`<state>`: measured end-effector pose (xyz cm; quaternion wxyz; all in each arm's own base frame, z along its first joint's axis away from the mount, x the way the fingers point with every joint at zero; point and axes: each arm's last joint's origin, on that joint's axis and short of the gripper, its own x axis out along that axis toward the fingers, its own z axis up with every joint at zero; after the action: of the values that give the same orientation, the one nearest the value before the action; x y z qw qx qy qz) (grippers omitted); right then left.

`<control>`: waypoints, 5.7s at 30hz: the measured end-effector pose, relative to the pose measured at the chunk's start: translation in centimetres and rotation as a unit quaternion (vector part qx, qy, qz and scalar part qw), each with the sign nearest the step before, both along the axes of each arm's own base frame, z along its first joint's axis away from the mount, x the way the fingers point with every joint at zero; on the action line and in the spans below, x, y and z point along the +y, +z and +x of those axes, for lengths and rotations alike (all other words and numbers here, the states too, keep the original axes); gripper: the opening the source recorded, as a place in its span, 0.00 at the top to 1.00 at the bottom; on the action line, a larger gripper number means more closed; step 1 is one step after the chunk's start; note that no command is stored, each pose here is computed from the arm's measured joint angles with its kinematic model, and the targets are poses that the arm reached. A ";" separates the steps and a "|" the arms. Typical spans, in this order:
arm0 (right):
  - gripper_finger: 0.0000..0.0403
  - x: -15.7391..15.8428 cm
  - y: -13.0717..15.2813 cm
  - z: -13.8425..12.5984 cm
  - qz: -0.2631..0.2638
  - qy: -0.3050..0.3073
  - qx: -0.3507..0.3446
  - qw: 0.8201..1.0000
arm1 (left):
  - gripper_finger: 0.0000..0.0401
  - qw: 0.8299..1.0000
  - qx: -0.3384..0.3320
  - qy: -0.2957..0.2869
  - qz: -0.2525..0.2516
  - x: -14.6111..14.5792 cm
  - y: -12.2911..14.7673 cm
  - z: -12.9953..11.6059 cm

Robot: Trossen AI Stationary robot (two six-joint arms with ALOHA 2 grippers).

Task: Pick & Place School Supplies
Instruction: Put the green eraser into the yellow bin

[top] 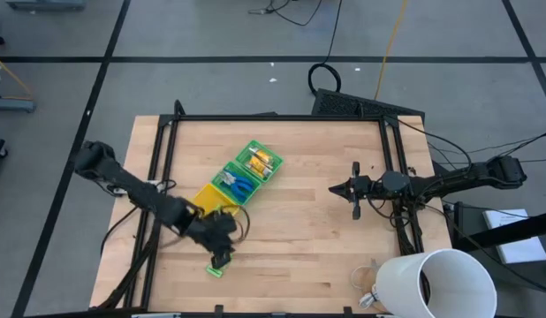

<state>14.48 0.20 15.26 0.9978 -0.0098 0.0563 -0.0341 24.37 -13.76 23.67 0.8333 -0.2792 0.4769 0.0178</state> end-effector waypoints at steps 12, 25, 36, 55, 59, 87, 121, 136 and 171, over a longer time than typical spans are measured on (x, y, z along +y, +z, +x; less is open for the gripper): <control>0.98 0.0 0.0 0.0 0.000 0.000 0.000 1.000 | 0.34 0.986 0.122 -0.080 0.079 -3.0 -7.1 0.8; 0.98 0.0 0.0 0.0 0.000 0.000 0.000 1.000 | 0.40 0.970 0.140 -0.079 0.182 -2.2 -8.3 0.5; 0.98 0.0 0.0 0.0 0.000 0.000 0.000 1.000 | 0.48 0.953 0.150 -0.137 0.226 -1.9 -8.4 0.1; 0.98 0.0 0.0 0.0 0.000 0.000 0.000 1.000 | 0.60 0.935 0.166 -0.173 0.261 -2.2 -10.4 0.6; 0.98 0.0 0.0 0.0 0.000 0.000 0.000 1.000 | 0.58 0.934 0.168 -0.174 0.262 -2.3 -10.9 0.7; 0.98 0.0 0.0 0.0 0.000 0.000 0.000 1.000 | 0.84 0.945 0.163 -0.169 0.229 -3.1 -7.8 1.8; 0.98 0.0 0.1 0.0 0.000 0.000 -0.004 1.000 | 0.44 0.915 0.228 0.331 -0.041 -1.3 -5.7 3.2; 0.98 0.0 0.2 0.0 0.000 0.000 -0.011 1.000 | 0.44 0.804 0.338 0.487 -0.047 -0.7 -9.5 3.2; 0.98 0.0 0.2 0.0 0.000 0.000 -0.011 1.000 | 0.72 0.891 0.309 0.326 0.058 -2.3 -10.2 2.4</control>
<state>14.51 0.20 15.47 0.9984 -0.0090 0.0450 -0.0341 26.73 -16.06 13.47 0.6056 -0.3504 0.5909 0.4016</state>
